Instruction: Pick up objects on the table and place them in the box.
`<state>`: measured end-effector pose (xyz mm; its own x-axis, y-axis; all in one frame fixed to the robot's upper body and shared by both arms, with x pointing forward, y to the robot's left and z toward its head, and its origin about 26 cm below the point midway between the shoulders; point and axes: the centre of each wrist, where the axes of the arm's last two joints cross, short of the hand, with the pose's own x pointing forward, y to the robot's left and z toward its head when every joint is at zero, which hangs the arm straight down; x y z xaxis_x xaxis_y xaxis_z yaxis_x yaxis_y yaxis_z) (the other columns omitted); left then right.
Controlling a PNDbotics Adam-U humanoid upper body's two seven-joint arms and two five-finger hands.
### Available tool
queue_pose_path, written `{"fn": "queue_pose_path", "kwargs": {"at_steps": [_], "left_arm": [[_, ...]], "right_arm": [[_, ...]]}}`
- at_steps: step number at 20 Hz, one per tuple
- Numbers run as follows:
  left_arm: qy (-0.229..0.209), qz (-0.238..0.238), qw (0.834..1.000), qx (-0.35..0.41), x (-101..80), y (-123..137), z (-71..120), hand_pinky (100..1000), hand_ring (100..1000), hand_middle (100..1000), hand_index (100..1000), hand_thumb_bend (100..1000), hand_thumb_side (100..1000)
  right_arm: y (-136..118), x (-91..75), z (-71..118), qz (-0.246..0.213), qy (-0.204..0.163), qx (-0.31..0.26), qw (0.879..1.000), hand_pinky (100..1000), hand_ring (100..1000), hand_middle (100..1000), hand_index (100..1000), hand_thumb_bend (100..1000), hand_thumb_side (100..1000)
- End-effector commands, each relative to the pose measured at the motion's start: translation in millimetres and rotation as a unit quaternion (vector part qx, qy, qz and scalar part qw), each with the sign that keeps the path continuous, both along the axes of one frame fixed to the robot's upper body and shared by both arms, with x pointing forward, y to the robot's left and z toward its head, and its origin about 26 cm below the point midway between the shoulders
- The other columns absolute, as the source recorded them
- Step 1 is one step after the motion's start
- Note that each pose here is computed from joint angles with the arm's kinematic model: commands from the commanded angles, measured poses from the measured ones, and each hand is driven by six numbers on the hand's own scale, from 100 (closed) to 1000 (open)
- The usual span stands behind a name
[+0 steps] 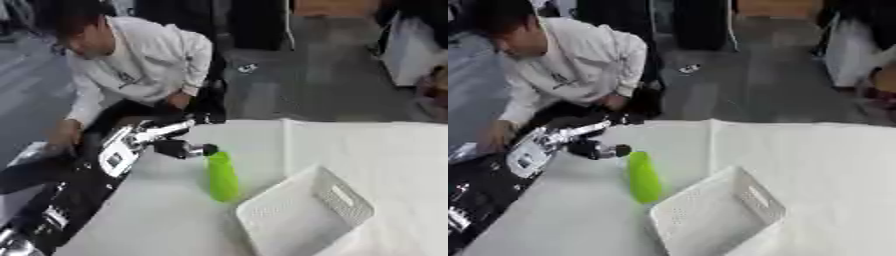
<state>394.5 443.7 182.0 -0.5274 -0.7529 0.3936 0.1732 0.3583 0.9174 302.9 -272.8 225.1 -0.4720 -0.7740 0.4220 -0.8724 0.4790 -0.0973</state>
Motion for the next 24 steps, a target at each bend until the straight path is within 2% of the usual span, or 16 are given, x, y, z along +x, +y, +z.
{"fn": "queue_pose_path", "kwargs": {"at_steps": [1, 11, 24], "left_arm": [[-0.017, 0.009, 0.999, 0.028, -3.2, 12, 25.5, 1000, 996, 1000, 1000, 404, 810], [-0.012, 0.001, 0.999, 0.049, -0.1, 10, 29.8, 1000, 1000, 1000, 1000, 424, 822], [0.071, -0.025, 0.989, 0.128, 11.1, 9, 29.5, 1000, 1000, 1000, 1000, 496, 841]], "right_arm": [[-1, -2.3, 8.7, 0.000, -0.016, -0.008, 1.000, 184, 301, 507, 614, 100, 644], [0, -1.9, 10.1, 0.003, -0.016, -0.008, 1.000, 185, 301, 507, 614, 100, 644], [6, -0.5, 12.5, 0.015, -0.021, -0.011, 1.000, 186, 301, 511, 618, 100, 652]]}}
